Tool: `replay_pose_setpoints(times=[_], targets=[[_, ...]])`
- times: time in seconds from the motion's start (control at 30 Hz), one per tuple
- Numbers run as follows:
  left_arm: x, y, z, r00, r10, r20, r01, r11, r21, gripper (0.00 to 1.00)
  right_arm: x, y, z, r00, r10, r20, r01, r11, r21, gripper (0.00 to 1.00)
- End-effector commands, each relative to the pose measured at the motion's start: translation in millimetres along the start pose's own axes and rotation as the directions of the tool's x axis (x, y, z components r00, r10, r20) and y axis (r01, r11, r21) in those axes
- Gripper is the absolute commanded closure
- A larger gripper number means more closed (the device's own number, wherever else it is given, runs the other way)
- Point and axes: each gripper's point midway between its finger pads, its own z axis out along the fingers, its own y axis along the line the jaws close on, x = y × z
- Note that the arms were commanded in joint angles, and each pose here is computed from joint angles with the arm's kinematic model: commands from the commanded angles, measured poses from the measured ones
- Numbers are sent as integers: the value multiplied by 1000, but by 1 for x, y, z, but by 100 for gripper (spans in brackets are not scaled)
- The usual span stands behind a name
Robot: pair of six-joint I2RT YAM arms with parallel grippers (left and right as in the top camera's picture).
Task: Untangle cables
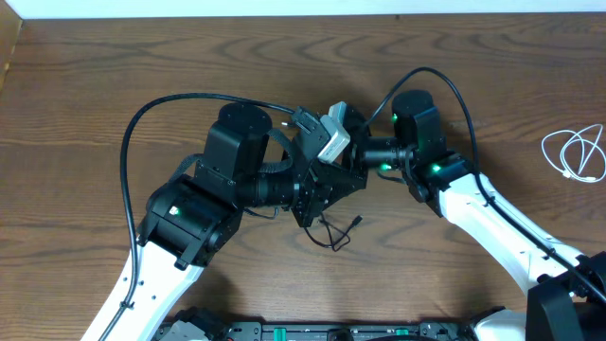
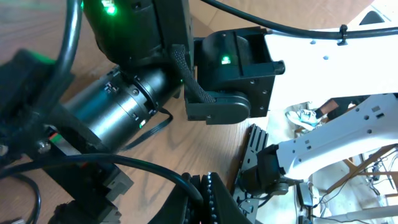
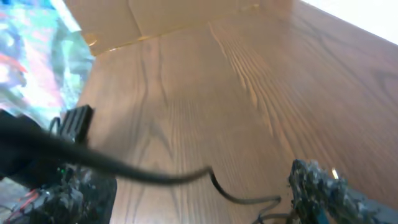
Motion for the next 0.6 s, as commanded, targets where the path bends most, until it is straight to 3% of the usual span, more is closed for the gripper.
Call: replay_pose_setpoints(times=[0.0, 0.1, 0.23, 0.3, 0.33, 0.37, 0.4, 0.57], targets=[[-10, -12, -7, 999, 47, 28, -48, 999, 26, 93, -11, 10, 0, 999, 35, 38, -33, 998, -58, 15], [-10, -12, -7, 998, 47, 28, -48, 999, 25, 93, -25, 14, -1, 996, 4, 86, 4, 997, -83, 18], [-10, -12, -7, 998, 48, 28, -48, 999, 24, 92, -33, 17, -2, 994, -10, 111, 21, 995, -100, 37], [-10, -10, -7, 998, 48, 28, -48, 999, 13, 93, -32, 17, -2, 994, -7, 109, 18, 995, -100, 63], [-10, -8, -7, 998, 47, 28, -47, 999, 2, 93, -31, 16, -2, 994, 0, 105, 11, 995, -99, 81], [-10, -4, -7, 999, 45, 27, -44, 999, -20, 93, -29, 16, -2, 995, 8, 99, 1, 995, -96, 93], [-9, 2, -7, 999, 39, 23, -37, 998, -54, 93, -27, 14, -2, 996, 21, 91, -13, 996, -92, 99], [9, 52, -16, 999, -29, -30, 17, 941, -337, 92, -6, 6, -5, 991, 131, 22, -129, 990, -57, 99]])
